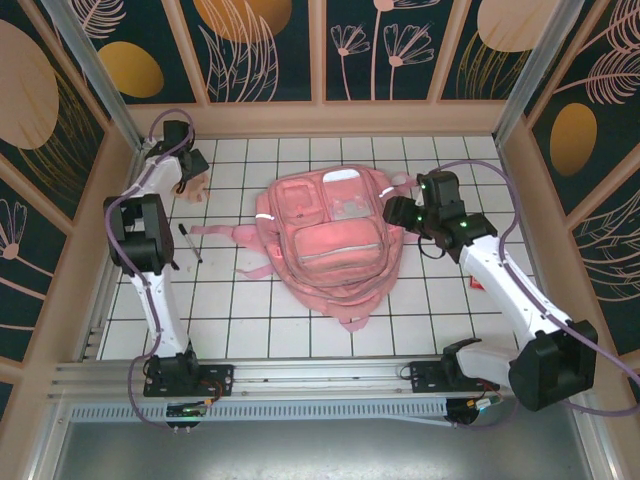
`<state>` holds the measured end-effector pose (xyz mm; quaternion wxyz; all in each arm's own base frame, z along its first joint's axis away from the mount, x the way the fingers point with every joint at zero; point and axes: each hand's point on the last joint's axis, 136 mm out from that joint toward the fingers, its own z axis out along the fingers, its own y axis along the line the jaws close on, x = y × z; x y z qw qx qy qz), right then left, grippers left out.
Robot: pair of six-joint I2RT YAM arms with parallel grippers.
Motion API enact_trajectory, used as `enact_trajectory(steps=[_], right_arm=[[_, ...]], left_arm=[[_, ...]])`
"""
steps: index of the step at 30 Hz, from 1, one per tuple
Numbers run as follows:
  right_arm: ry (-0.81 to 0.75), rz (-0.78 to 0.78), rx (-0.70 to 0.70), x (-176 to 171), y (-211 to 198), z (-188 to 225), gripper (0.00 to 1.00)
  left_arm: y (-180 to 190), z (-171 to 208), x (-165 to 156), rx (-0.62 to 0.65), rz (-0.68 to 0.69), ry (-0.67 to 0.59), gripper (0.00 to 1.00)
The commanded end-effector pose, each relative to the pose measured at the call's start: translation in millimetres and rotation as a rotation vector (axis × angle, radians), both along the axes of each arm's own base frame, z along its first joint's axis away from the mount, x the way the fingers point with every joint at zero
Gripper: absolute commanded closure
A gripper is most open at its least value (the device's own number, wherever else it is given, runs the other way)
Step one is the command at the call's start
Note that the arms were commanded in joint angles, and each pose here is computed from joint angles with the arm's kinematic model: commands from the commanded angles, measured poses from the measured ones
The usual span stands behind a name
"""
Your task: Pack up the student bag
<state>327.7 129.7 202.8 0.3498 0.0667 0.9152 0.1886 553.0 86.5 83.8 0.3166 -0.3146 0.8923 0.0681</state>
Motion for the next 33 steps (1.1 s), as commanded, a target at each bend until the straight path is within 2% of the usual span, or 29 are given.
enact_trajectory(steps=[1, 3, 5, 8, 12, 14, 16, 21, 24, 27, 29, 33], right_arm=[[0.012, -0.013, -0.033, -6, -8, -7, 0.33], [0.014, -0.003, -0.017, -4, -4, -6, 0.33], [0.014, 0.008, 0.001, -1, 1, -4, 0.33], [0.007, 0.020, 0.028, 2, 7, 0, 0.33], [-0.002, 0.029, 0.053, 6, 11, 6, 0.34], [-0.011, 0.032, 0.066, 7, 14, 10, 0.34], [-0.020, 0.034, 0.086, 8, 17, 14, 0.34], [-0.024, 0.094, 0.179, 16, 37, 25, 0.34], [-0.037, 0.182, 0.231, 23, 55, 37, 0.32], [-0.059, 0.220, 0.333, 31, 68, 59, 0.29], [-0.036, 0.208, 0.453, 36, 74, 80, 0.24], [-0.033, 0.256, 0.656, 38, 91, 118, 0.19]], left_arm=[[-4, -24, -2, -0.025, -0.003, 0.086, 0.02], [3, -42, -10, 0.003, 0.027, 0.162, 0.03], [1, -63, -18, -0.002, 0.015, 0.229, 0.08], [-4, -78, -26, -0.017, -0.016, 0.275, 0.25], [-8, -76, -26, -0.015, -0.072, 0.273, 0.62], [-16, -64, -22, -0.041, -0.126, 0.248, 0.84], [-30, -45, -18, -0.095, -0.182, 0.201, 0.98], [-75, 22, -19, -0.308, -0.299, 0.013, 1.00], [-120, 75, -28, -0.410, -0.484, -0.117, 1.00], [-185, 125, -55, -0.470, -0.752, -0.237, 1.00], [-232, 147, -83, -0.544, -0.916, -0.311, 1.00], [-301, 174, -130, -0.634, -1.105, -0.424, 1.00]])
